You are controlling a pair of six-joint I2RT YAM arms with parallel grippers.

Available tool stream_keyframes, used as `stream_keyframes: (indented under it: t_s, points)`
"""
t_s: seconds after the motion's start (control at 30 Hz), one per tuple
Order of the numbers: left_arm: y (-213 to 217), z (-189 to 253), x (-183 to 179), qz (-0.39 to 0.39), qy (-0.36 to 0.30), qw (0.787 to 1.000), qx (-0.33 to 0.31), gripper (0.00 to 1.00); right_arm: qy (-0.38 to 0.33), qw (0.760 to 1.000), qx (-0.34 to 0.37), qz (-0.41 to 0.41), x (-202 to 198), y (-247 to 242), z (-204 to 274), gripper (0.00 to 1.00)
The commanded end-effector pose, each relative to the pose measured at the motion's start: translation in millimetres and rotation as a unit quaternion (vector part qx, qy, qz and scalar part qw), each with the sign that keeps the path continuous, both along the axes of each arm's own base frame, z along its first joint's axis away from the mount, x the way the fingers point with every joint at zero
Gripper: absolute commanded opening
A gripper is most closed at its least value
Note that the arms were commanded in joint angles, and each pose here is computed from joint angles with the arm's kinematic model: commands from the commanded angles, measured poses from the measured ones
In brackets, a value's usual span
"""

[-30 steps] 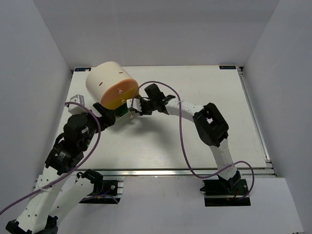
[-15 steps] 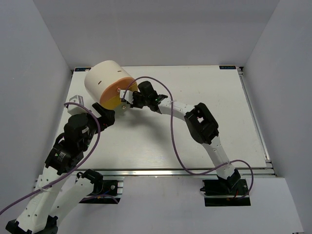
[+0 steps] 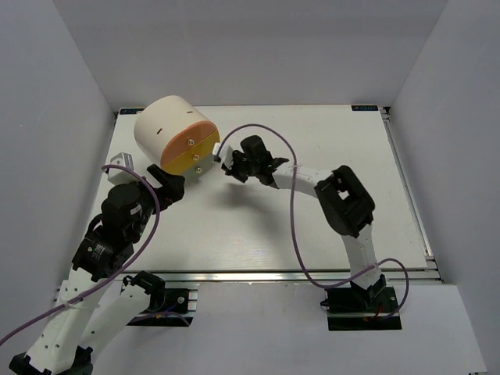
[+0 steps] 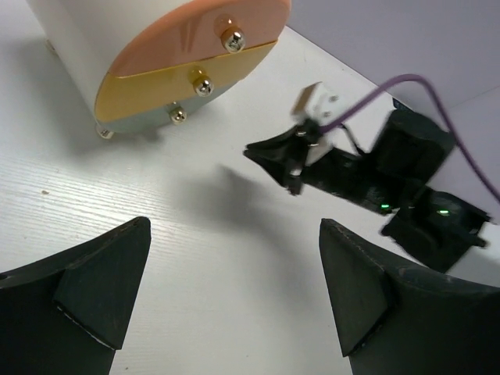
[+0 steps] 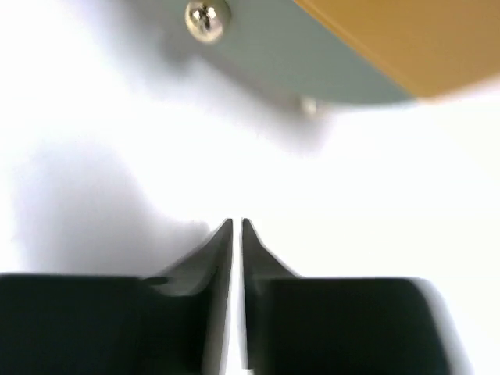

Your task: Sort the legos into containers by color

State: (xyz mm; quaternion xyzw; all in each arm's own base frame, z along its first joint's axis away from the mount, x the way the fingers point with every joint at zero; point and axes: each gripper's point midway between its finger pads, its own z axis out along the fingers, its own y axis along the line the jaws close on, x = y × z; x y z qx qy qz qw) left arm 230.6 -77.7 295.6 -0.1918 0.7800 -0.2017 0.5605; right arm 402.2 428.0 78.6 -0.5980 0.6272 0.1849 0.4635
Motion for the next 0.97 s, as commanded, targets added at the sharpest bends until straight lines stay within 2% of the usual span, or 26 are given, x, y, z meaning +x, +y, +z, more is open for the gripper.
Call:
stream_keyframes:
  t_s: [0.0, 0.03, 0.1, 0.13, 0.2, 0.3, 0.5, 0.6, 0.77, 0.93]
  points:
    - [-14.0, -3.6, 1.5, -0.032, -0.005, 0.999, -0.011, 0.98, 0.071, 0.99, 0.108, -0.059, -1.9, -35.2, 84.2, 0.19]
    - [-18.0, -2.7, 3.6, -0.04, -0.01, 0.999, -0.015, 0.98, 0.111, 0.986, 0.116, -0.053, -14.5, -40.6, 88.0, 0.56]
    - [-27.1, -14.0, 8.3, -0.058, 0.0, 0.998, -0.012, 0.98, 0.2, 0.968, 0.121, -0.088, -32.5, -70.5, 96.0, 0.85]
    - [-35.5, -13.0, 10.2, -0.077, -0.005, 0.997, -0.019, 0.98, 0.216, 0.964, 0.129, -0.084, -43.6, -78.2, 111.2, 0.89]
    - [-44.2, -20.1, 13.0, -0.095, 0.003, 0.995, -0.02, 0.98, 0.259, 0.953, 0.116, -0.107, -58.6, -97.8, 109.9, 0.89]
    - [-60.8, -25.8, 22.0, -0.126, 0.003, 0.992, -0.023, 0.98, 0.275, 0.944, 0.095, -0.156, -69.1, -129.2, 114.5, 0.89]
    - [-76.0, -38.3, 34.1, -0.154, 0.008, 0.988, -0.015, 0.98, 0.223, 0.941, 0.035, -0.251, -61.8, -187.8, 117.6, 0.89]
    - [-80.8, -40.3, 36.6, -0.163, 0.006, 0.986, -0.017, 0.98, 0.209, 0.94, 0.047, -0.264, -61.3, -197.9, 119.0, 0.89]
    - [-85.4, -47.6, 37.6, -0.172, 0.013, 0.985, -0.019, 0.98, 0.164, 0.944, 0.108, -0.265, -60.8, -200.6, 147.7, 0.89]
    - [-85.1, -46.6, 36.7, -0.175, 0.005, 0.984, -0.017, 0.98, 0.156, 0.938, 0.13, -0.281, -57.0, -204.3, 158.5, 0.89]
